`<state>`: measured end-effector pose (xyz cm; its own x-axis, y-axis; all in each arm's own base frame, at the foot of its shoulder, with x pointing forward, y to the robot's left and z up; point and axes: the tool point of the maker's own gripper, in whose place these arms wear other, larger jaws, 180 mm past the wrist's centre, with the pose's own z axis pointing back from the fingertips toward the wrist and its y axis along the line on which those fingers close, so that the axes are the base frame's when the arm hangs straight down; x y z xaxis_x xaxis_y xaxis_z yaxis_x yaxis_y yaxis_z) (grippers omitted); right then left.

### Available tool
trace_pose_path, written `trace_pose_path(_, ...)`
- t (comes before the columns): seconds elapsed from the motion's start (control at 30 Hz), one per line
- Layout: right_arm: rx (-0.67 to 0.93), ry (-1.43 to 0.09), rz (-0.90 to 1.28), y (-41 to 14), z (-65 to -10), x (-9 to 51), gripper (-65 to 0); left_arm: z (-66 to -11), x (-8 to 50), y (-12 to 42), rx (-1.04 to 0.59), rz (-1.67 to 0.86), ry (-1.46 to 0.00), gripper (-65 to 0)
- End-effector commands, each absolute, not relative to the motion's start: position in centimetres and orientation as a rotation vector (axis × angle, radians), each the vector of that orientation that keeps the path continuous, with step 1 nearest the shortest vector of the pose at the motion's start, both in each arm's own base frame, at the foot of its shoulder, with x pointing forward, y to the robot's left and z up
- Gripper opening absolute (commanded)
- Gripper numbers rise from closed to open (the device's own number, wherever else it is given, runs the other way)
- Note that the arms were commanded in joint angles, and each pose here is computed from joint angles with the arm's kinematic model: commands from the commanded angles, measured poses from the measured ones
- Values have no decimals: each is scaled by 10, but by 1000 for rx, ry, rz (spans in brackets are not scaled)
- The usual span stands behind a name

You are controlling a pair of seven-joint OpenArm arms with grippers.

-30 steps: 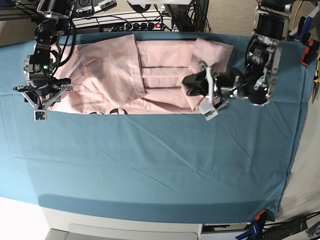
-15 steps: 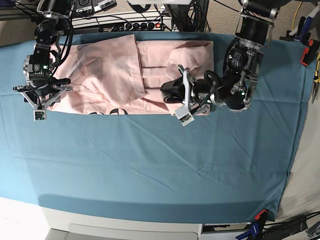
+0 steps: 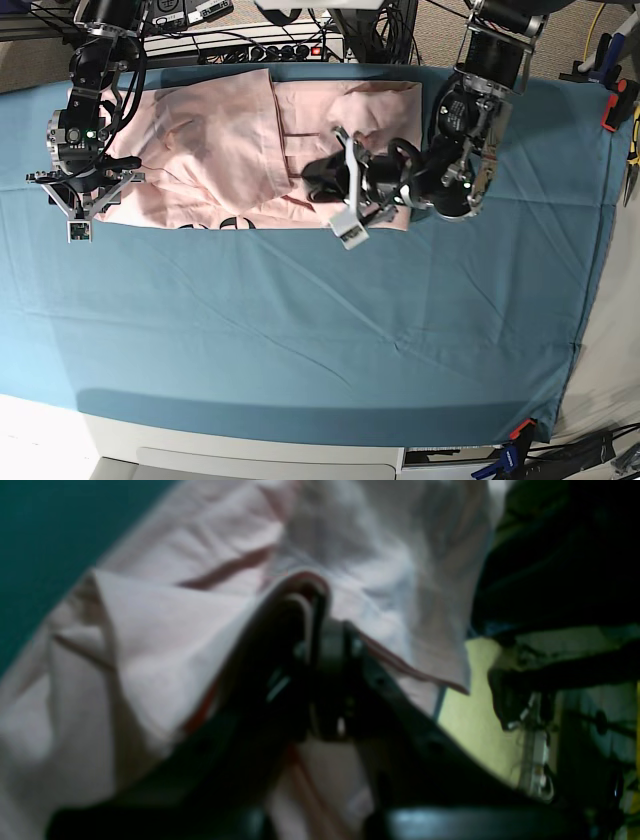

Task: Fold the T-shirt properly
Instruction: 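Lift the strip end with the left gripper and fold it toward the right gripper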

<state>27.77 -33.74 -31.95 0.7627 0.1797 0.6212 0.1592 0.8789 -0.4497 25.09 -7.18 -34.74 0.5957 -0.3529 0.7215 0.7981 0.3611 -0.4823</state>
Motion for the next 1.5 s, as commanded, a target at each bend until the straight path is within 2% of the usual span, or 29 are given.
trace_pose_path(0.0,-536,-767,18,-342,-303,286,-383,-328,258,-82,-974,-798,-620,-650)
trace_pose_path(0.27,-535,-760,23,-342,-306,283,-383,-311,273,-92,-998,-760,-674,-650)
trace_pose_path(0.57,-535,-753,28,-342,-309,279,-383,-295,304,-67,-998,-627,-745,-650)
trace_pose_path(1.2,-513,-767,27,-339,-309,282,-383,-290,278,-76,-1135,-633,-686,-650)
trace_pose_path(1.47,-513,-775,29,-338,-308,282,-383,-274,274,-108,-1206,-643,-723,-650)
